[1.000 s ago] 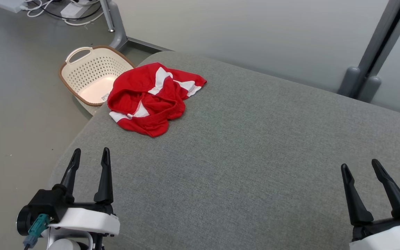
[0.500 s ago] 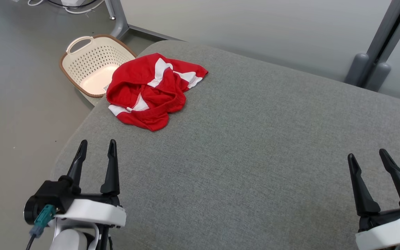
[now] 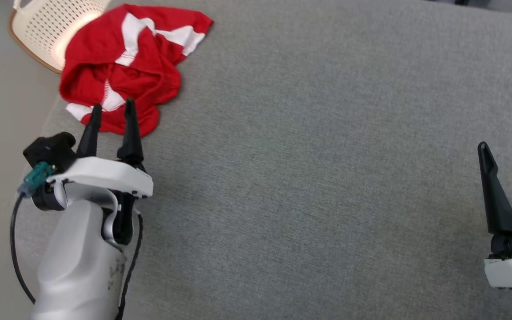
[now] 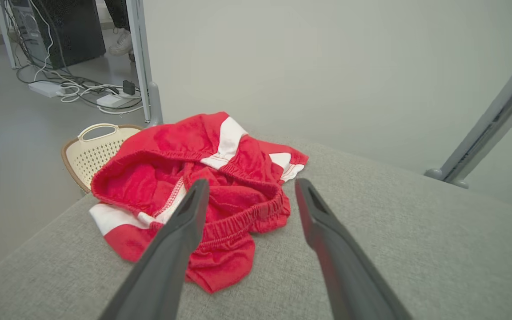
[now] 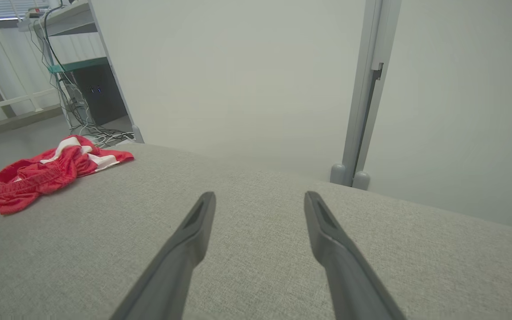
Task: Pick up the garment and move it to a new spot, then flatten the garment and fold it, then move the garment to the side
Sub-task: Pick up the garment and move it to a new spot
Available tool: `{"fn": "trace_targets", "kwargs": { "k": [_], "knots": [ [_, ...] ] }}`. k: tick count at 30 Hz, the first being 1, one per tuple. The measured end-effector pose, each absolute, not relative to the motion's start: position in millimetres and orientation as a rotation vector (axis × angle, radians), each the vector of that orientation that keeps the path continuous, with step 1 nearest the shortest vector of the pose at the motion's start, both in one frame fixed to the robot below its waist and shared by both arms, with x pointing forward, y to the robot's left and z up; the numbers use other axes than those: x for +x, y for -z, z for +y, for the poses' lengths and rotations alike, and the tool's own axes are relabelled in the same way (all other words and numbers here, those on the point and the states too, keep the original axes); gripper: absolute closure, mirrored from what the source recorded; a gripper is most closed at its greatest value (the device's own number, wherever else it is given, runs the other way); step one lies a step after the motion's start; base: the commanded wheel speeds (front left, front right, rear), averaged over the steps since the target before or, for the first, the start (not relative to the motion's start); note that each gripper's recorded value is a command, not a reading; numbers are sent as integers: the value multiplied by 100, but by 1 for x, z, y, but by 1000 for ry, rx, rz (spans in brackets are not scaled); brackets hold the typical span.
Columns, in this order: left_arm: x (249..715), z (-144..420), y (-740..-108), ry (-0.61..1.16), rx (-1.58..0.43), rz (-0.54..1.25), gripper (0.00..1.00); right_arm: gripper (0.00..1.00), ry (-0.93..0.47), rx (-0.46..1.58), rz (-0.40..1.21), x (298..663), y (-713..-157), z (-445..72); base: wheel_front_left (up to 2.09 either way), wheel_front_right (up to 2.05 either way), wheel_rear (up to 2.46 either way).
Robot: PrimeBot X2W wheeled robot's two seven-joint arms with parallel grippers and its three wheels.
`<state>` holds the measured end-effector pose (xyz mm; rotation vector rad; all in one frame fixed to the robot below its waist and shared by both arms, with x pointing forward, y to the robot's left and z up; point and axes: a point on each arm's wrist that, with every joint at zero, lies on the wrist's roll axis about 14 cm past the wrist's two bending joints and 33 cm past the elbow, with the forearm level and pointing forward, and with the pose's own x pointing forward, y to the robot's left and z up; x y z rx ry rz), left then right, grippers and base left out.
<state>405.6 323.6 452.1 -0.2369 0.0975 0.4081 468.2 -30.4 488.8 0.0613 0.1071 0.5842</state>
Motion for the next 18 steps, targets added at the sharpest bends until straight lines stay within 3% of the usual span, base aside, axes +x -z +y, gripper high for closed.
{"fn": "trace_targets", "kwargs": {
  "k": [12,13,14,18],
  "knots": [
    [443,346,-334,-461,-218,476,0,0,-490,77,243,493,-416,-63,0,0,0],
    [445,348,-331,-462,-215,494,27,0,-485,79,249,493,-413,-65,0,0,0],
    [447,349,-329,-460,-215,506,100,0,-480,78,256,493,-410,-67,0,0,0],
    [446,355,-338,-455,-196,493,100,0,-474,77,237,493,-417,-68,0,0,0]
  ]
}}
